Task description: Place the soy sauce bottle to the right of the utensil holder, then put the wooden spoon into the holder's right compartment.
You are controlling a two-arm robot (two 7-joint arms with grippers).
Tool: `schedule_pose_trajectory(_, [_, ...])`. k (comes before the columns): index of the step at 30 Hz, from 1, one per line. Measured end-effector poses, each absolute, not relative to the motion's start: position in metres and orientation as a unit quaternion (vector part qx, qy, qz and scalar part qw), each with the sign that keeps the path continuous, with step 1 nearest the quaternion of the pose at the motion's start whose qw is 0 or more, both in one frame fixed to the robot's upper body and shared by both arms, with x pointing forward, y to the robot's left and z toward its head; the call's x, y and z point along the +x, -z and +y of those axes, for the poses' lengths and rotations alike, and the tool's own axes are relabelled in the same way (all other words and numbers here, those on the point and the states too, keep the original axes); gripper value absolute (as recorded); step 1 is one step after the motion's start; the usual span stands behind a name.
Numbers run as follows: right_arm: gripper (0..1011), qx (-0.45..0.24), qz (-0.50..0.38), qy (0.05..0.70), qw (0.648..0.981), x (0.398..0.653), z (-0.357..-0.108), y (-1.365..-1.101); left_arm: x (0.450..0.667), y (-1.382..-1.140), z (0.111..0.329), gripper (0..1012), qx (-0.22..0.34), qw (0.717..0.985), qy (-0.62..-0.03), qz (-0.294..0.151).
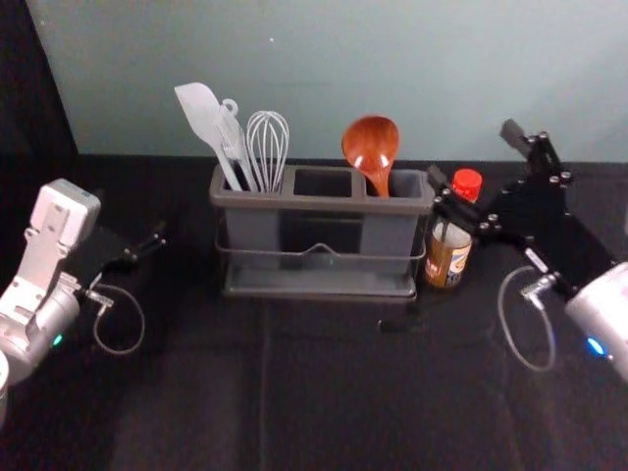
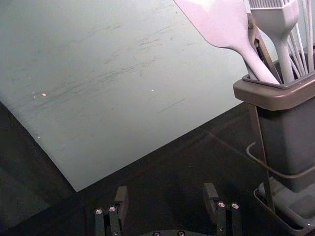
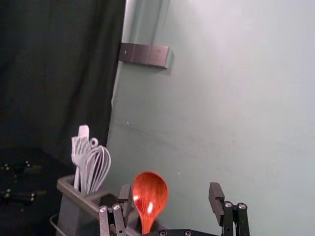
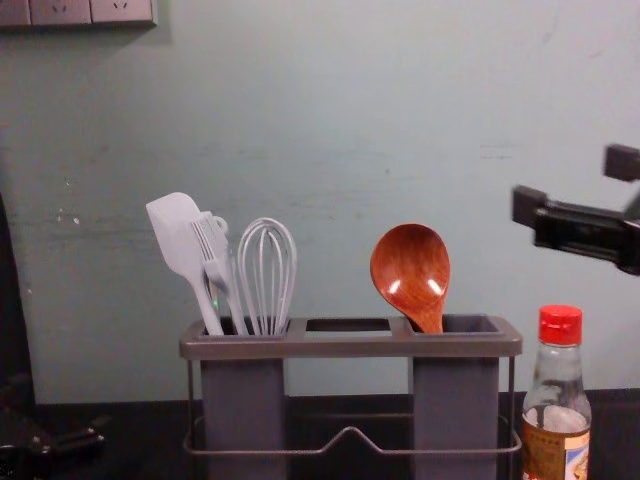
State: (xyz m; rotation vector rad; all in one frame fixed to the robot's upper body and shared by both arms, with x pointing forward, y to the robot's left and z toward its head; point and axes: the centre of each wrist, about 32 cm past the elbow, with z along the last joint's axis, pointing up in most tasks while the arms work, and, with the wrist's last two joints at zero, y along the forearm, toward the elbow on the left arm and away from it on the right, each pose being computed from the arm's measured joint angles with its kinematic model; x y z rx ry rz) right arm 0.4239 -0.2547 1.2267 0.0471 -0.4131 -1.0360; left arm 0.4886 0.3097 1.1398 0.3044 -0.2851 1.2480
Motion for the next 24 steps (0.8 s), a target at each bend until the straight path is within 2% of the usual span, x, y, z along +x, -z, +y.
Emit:
schedule_pose_trajectory(6, [1003, 0.015, -0.186, 0.510, 0.840, 0.408, -0.265, -1.215, 0.489, -1.140, 0.310, 1005, 0.141, 0.791, -0.580, -0.132])
schedule_pose_trajectory(12, [1003, 0.003, -0.165, 0.538, 0.827, 0.394, -0.273, -1.190, 0.489, -1.140, 0.310, 1005, 0.141, 0.791, -0.580, -0.132])
schedule_pose_trajectory(24, [1003, -0.005, -0.112, 0.555, 0.824, 0.388, -0.277, -1.148, 0.489, -1.140, 0.310, 1005, 0.141, 0.791, -0.580, -0.132])
